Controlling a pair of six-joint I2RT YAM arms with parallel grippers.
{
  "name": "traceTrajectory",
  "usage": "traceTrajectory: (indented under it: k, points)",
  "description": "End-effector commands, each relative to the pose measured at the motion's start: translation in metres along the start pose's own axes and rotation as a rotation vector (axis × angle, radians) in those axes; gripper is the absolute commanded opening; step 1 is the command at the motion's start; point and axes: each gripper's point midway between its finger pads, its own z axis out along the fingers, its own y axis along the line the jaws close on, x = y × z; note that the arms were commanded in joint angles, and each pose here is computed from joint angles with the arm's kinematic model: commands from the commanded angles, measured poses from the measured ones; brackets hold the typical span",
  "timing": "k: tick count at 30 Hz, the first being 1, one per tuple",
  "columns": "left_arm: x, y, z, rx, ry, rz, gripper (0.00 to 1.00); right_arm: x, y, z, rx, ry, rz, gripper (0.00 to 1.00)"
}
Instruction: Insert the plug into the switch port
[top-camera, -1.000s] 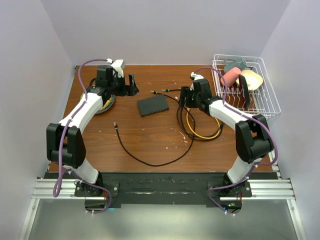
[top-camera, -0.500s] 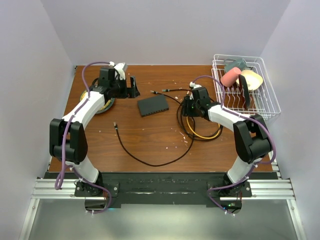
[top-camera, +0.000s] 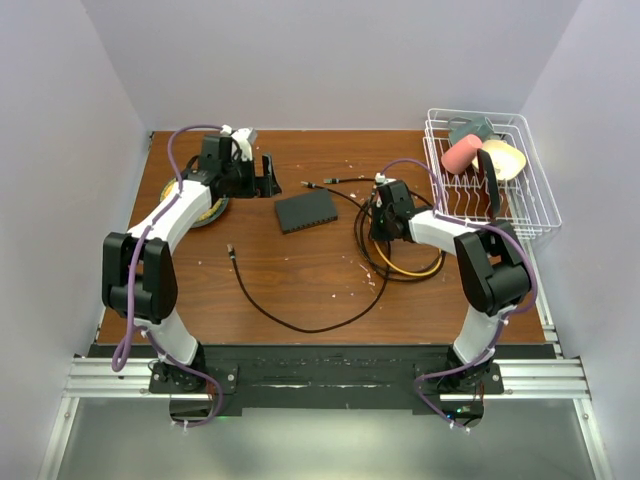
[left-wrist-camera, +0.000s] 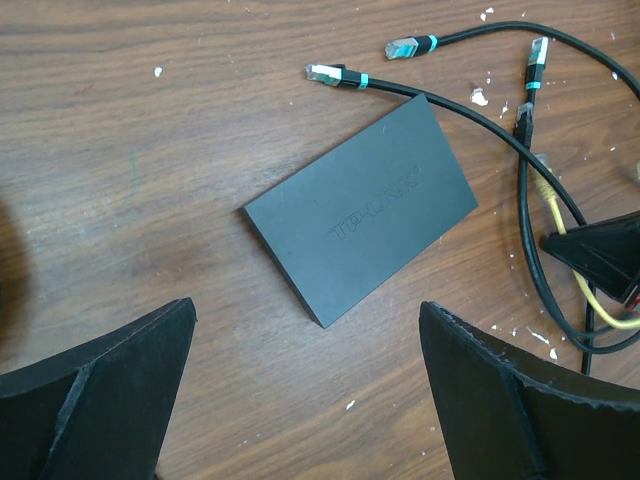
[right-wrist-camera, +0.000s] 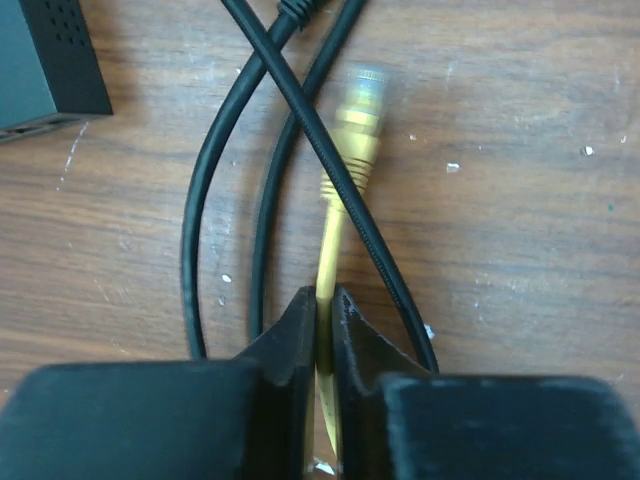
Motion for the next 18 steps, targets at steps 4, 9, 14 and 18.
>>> traceTrajectory:
  k: [4, 9, 14, 18]
  points:
    - [-0.020, -0.010, -0.007, 0.034, -0.036, 0.010, 0.99, -0.041, 0.030, -0.038, -0.120, -0.105, -0.029, 0.00]
    - [-0.020, -0.031, -0.010, 0.148, -0.029, -0.005, 0.98, -0.062, 0.081, -0.087, -0.405, -0.192, -0.109, 0.00]
    - [-0.032, -0.081, -0.024, 0.422, -0.059, -0.051, 0.94, -0.050, 0.116, -0.114, -0.659, -0.183, -0.155, 0.00]
    - [-0.047, -0.112, -0.037, 0.554, -0.114, -0.091, 0.94, -0.040, 0.132, -0.114, -0.775, -0.131, -0.168, 0.00]
